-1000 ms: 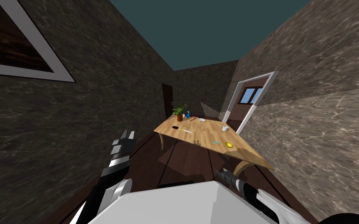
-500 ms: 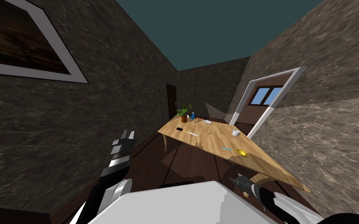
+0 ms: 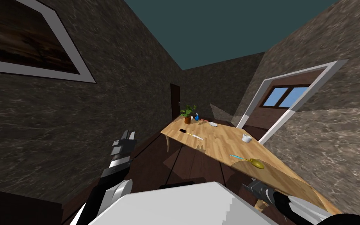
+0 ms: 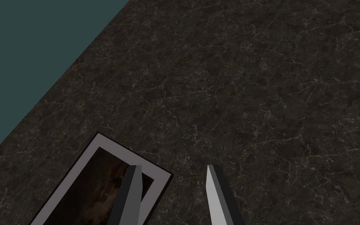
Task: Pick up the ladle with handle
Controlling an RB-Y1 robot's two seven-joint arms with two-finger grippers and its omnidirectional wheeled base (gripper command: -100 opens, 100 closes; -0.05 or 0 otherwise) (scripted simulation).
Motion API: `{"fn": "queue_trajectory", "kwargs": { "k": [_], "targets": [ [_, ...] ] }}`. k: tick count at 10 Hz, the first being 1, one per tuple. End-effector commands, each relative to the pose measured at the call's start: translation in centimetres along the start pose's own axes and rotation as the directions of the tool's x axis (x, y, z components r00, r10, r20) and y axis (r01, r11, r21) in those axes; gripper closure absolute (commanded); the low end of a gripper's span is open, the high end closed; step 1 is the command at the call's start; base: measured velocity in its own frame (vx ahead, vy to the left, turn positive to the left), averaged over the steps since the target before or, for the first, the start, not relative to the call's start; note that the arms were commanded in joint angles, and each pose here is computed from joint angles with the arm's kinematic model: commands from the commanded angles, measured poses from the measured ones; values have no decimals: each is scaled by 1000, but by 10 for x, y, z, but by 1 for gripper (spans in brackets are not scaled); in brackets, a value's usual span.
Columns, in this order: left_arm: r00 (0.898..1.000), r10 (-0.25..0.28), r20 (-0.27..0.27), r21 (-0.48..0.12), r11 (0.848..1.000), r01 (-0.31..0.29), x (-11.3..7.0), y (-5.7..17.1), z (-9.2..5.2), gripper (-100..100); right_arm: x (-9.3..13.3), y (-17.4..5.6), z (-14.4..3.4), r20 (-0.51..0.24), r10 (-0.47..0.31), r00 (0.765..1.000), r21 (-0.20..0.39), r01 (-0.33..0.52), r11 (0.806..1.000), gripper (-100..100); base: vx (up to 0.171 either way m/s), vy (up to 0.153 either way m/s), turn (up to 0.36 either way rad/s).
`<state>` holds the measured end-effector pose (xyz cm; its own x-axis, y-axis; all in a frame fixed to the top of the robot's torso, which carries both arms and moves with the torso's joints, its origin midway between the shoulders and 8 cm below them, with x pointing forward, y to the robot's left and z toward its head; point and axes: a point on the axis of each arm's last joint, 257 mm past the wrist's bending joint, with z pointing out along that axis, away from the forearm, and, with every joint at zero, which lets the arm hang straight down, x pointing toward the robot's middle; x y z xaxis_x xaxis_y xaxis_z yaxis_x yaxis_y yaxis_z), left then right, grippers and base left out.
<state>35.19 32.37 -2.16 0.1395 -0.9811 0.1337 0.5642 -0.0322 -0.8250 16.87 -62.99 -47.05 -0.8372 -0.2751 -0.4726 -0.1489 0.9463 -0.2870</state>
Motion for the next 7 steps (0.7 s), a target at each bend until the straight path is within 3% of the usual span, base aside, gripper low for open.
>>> {"fn": "queue_trajectory", "kwargs": {
  "k": [1, 3, 7],
  "targets": [
    [1000, 0, 0, 0, 1000, 0, 0, 0, 0, 0, 9, -11, -2, -18, -12, 1000, 20, 13, 1000, -100, 51, -19, 73],
    [1000, 0, 0, 0, 1000, 0, 0, 0, 0, 0, 38, -43, -17, -94, -66, 993, 81, 73, 994, -100, 56, -42, 212],
    [1000, 0, 0, 0, 1000, 0, 0, 0, 0, 0, 57, -57, -26, -139, -89, 986, 109, 105, 989, -100, 39, -81, 91]
  ]
}}
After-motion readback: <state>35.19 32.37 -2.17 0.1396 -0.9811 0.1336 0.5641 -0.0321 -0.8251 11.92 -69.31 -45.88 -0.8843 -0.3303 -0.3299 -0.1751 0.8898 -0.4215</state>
